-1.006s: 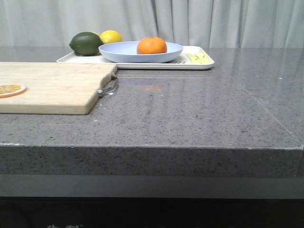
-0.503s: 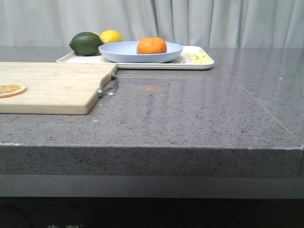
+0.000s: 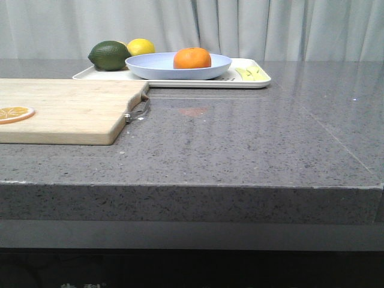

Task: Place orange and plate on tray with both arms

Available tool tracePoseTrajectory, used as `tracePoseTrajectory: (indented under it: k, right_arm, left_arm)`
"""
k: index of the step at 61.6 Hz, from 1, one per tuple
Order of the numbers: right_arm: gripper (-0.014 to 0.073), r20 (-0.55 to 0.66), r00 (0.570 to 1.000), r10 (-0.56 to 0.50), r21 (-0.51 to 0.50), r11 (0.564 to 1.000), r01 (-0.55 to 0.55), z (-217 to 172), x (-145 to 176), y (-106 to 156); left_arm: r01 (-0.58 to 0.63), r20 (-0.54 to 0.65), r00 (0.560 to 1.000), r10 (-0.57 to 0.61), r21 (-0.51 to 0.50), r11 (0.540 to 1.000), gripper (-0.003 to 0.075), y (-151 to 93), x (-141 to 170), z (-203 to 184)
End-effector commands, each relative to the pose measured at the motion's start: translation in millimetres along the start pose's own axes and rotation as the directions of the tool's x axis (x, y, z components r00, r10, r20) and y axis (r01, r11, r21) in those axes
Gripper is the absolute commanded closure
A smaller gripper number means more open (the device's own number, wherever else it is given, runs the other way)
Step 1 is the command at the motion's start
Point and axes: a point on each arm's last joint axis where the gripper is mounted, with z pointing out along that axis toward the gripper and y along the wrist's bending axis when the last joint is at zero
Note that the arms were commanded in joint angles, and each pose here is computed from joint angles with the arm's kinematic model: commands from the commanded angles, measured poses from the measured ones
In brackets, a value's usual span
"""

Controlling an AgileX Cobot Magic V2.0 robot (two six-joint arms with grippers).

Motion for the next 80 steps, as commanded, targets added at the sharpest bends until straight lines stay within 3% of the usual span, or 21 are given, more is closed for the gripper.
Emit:
tracePoseTrajectory:
  k: [1,26,80]
  right_arm:
    - [0.0655,0.092,0.996,-0.01,0.006,1.0,0.01,-2,-14,-1]
    - [0.0655,0.084,0.996,-0.01,0.006,1.0,0.01,-1,-14,-1]
    - [0.0655,0.083,0.997,-0.01,0.006,1.0,0.01,-1,-14,-1]
  left_arm:
    - [0.008,0.127,0.992,-0.009,0.008,1.0,0.0738,-1,-8,-2]
    - [0.026,0.059,0.998,-0.026,-0.003,1.0,0.0738,7,44,17]
    - [0.026,0.065,0.998,-0.026,-0.003,1.0,0.0738,7,43,17]
